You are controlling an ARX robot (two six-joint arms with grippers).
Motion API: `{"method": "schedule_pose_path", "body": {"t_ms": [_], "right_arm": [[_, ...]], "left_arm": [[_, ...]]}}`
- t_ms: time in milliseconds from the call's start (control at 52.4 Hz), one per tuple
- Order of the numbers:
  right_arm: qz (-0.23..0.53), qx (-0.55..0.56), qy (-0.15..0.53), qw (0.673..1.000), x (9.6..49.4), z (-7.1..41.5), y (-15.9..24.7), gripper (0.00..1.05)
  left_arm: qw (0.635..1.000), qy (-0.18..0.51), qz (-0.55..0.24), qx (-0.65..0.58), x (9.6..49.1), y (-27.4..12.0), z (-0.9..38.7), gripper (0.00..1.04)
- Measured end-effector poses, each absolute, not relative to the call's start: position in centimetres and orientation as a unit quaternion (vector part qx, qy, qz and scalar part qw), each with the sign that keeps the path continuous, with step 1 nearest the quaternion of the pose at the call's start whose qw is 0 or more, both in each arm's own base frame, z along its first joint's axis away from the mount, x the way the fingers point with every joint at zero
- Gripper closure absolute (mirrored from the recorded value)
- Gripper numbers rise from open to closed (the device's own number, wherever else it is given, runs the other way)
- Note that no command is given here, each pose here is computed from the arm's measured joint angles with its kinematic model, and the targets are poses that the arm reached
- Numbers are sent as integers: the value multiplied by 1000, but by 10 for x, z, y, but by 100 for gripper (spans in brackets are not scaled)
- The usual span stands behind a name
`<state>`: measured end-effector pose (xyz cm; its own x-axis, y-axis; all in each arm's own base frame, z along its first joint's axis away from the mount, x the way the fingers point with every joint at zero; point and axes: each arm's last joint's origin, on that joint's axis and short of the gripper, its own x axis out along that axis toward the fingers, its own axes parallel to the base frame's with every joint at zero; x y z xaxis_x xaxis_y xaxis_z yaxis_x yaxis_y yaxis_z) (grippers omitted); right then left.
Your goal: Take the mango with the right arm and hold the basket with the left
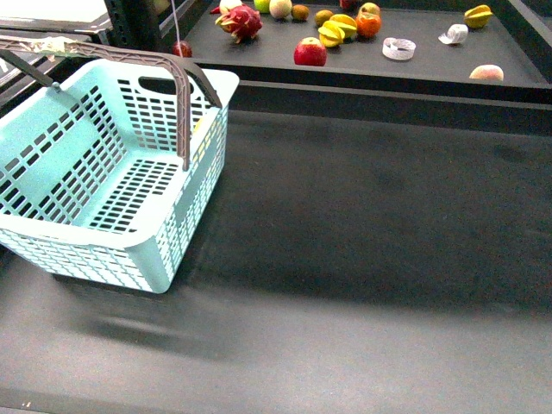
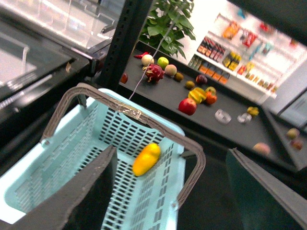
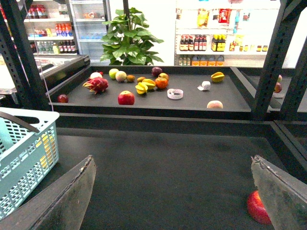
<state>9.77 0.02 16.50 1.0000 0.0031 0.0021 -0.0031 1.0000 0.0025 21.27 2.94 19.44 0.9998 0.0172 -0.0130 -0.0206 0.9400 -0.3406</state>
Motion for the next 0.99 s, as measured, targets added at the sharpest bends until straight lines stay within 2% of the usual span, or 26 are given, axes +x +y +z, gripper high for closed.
{"method": "schedule_pose_path", "body": {"t_ms": [115,172,210,344,668,993], "right_arm": [[2,1,-1,1000,98,165,0,8],[1,1,-1,1000,98,165,0,8],[2,1,-1,1000,98,165,0,8],[2,1,-1,1000,98,165,0,8],[2,1,-1,1000,98,165,0,8],[2,1,-1,1000,98,165,0,8]], "left_arm": [[998,4,2,-58,196,22,188,55],[999,3,4,-39,191,20,186,64],[1000,4,2,-25,184,17,183,75],[1000,5,2,-13,170,12,178,101],[1000,5,1,-7,147,0,164,101],[1000,-7,0,-5,132,0,171,101]]}}
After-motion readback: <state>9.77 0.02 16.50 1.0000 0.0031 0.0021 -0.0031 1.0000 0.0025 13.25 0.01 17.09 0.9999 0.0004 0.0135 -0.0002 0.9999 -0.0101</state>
